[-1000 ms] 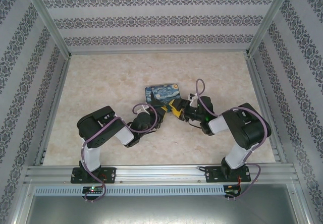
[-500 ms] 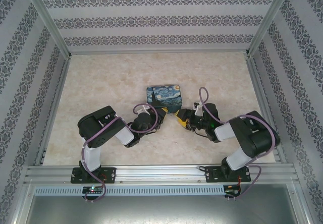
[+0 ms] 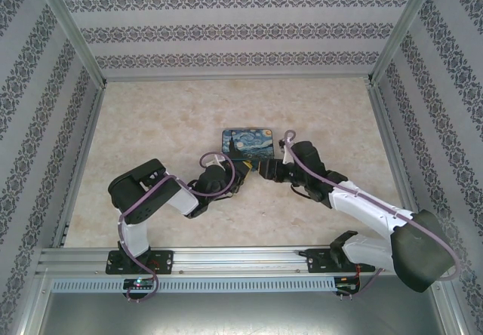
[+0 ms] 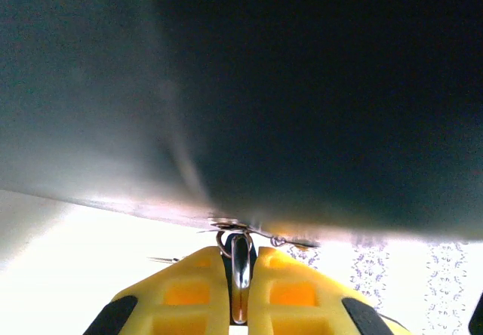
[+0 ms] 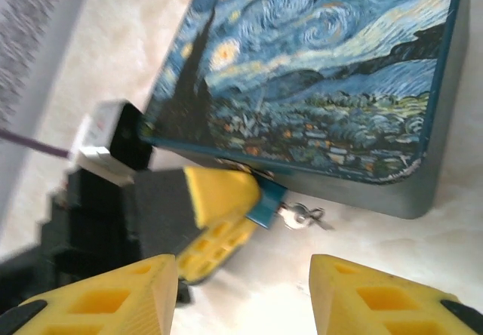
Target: Unlock the padlock with the key
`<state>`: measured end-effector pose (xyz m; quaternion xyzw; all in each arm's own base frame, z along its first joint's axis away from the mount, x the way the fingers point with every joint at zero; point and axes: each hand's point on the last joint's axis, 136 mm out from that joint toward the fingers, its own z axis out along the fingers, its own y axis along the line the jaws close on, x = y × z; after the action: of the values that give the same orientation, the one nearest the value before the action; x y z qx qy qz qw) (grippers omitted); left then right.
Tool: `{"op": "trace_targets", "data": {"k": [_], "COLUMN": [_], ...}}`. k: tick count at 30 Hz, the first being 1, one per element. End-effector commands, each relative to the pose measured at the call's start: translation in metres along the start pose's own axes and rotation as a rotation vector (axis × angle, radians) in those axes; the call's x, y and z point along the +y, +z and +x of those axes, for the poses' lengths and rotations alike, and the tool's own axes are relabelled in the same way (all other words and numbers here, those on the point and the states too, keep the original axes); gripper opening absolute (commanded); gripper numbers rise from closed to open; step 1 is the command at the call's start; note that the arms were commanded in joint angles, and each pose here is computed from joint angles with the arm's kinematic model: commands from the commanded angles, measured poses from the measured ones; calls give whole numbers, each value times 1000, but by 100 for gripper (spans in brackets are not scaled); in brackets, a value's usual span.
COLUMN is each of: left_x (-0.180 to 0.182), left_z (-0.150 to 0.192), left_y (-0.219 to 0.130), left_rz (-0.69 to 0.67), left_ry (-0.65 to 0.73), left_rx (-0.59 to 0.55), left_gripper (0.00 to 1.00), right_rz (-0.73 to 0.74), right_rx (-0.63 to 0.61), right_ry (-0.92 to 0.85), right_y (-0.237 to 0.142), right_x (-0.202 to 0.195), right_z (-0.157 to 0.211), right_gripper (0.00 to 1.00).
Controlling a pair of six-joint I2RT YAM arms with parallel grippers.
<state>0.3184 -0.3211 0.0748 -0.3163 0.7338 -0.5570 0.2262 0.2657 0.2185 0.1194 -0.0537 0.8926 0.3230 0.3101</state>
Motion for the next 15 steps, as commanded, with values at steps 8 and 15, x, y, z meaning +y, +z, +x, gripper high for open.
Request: {"op": "trace_targets", "data": {"k": [8, 15], "left_x": [-36, -40], "left_z": [10, 12], "left_y": [3, 3], "left_rz": [33, 27], "left_ry": [28, 41], "left_rx": [79, 91], "left_gripper": [0, 0], "right_rz": [208, 241], "right_rx": [67, 94], "right_ry": [-351, -434], "right_y": [6, 18], "right_x": [-20, -18], "right_z": [21, 22], "right_gripper": [40, 35]}}
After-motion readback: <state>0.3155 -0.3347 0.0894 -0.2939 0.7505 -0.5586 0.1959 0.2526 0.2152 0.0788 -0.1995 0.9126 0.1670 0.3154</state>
